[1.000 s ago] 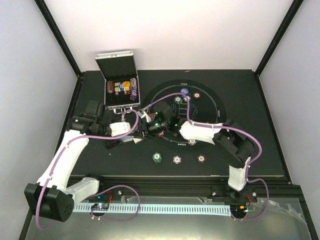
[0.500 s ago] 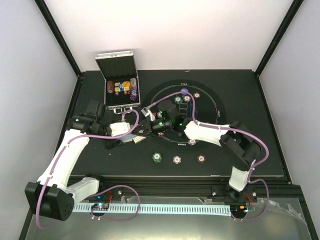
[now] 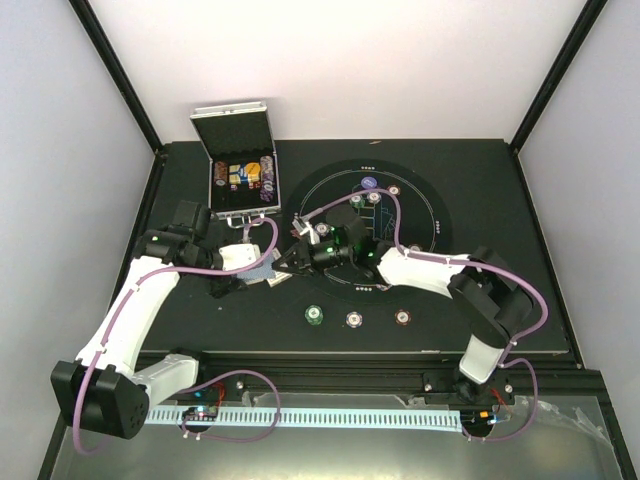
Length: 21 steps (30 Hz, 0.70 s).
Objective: Distribute texas hold em gaming equipment
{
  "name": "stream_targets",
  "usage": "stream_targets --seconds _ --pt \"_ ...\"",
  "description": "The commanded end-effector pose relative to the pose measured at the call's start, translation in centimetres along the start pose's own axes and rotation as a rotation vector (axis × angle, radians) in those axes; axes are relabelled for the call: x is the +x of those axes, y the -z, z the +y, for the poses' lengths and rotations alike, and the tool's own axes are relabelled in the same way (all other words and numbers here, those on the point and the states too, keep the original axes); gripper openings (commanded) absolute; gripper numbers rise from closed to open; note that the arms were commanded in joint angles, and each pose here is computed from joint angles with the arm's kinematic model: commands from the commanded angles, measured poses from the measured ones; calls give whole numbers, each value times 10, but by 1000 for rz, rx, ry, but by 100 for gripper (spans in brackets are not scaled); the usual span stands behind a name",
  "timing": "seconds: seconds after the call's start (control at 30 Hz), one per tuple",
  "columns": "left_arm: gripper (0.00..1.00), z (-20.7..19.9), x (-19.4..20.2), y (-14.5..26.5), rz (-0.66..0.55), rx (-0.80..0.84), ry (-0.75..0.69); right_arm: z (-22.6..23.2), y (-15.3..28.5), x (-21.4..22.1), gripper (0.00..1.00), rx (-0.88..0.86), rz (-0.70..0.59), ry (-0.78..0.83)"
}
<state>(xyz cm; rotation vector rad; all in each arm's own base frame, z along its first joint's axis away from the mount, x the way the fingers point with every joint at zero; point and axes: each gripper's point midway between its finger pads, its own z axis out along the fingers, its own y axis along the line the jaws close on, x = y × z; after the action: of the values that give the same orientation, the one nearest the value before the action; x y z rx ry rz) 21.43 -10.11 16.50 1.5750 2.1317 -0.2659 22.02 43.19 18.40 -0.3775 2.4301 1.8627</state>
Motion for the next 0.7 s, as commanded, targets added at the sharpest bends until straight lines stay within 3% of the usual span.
stream_targets --seconds 0.0,0.37,0.67 --pt "1 4 -8 6 -24 -16 -9 28 8 -4 1 -91 -32 23" --pt "2 6 -5 6 -10 -31 -5 36 52 -15 1 -161 -110 7" --pt "2 8 -3 6 3 -44 -2 -5 103 -45 1 -53 -180 -18"
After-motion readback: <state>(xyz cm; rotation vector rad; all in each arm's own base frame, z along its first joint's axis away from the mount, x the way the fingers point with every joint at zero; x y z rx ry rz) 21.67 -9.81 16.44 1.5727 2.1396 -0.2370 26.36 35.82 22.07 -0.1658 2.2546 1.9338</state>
